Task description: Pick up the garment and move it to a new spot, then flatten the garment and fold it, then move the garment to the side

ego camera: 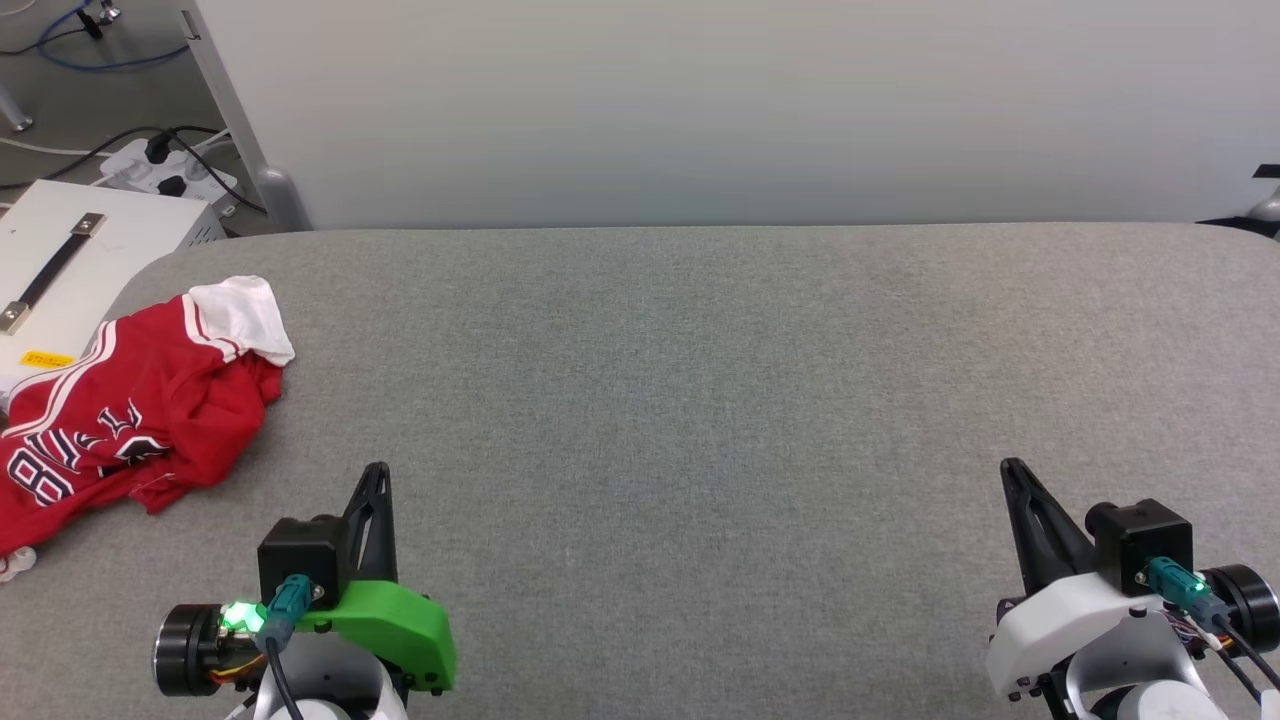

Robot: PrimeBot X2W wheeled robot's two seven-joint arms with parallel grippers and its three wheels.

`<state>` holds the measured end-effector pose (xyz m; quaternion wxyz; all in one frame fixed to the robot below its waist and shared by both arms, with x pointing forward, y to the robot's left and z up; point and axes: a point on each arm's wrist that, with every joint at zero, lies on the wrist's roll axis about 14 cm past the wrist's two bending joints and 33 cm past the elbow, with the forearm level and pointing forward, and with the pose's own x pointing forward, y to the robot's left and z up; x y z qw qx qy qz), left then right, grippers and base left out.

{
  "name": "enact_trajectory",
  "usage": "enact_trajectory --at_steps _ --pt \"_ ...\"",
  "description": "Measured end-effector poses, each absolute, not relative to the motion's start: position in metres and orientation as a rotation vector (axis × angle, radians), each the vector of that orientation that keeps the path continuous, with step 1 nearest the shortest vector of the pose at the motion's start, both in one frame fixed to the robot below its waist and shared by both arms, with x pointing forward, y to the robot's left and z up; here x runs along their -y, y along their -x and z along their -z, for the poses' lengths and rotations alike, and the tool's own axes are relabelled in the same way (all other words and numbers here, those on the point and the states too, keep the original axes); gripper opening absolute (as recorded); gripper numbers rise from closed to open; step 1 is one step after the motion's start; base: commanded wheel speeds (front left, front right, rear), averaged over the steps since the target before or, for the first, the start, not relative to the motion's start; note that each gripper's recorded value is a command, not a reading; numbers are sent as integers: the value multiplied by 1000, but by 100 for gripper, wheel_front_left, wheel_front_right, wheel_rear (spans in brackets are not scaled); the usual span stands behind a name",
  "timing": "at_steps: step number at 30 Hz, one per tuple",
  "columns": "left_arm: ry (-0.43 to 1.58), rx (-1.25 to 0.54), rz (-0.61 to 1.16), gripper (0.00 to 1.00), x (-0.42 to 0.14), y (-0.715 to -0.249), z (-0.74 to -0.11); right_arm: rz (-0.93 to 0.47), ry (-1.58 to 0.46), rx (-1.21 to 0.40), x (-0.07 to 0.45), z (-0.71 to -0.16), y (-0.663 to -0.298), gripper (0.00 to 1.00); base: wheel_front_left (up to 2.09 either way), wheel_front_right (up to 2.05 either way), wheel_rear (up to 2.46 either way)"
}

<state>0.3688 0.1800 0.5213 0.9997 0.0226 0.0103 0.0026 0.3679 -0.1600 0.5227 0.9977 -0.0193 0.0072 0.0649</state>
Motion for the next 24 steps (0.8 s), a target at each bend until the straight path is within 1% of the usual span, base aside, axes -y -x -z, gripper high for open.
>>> enact_trajectory --at_steps 6,7,24 --pt "-45 -21 -5 0 -180 -369 -521 -130 39 -15 160 -523 -368 0 0 0 0" --pt "-45 -21 -5 100 -180 -369 -521 -130 38 -14 160 -523 -368 100 0 0 0" --pt "-45 -2 -10 100 -179 -369 -523 -117 16 9 164 -527 -368 100 0 0 0"
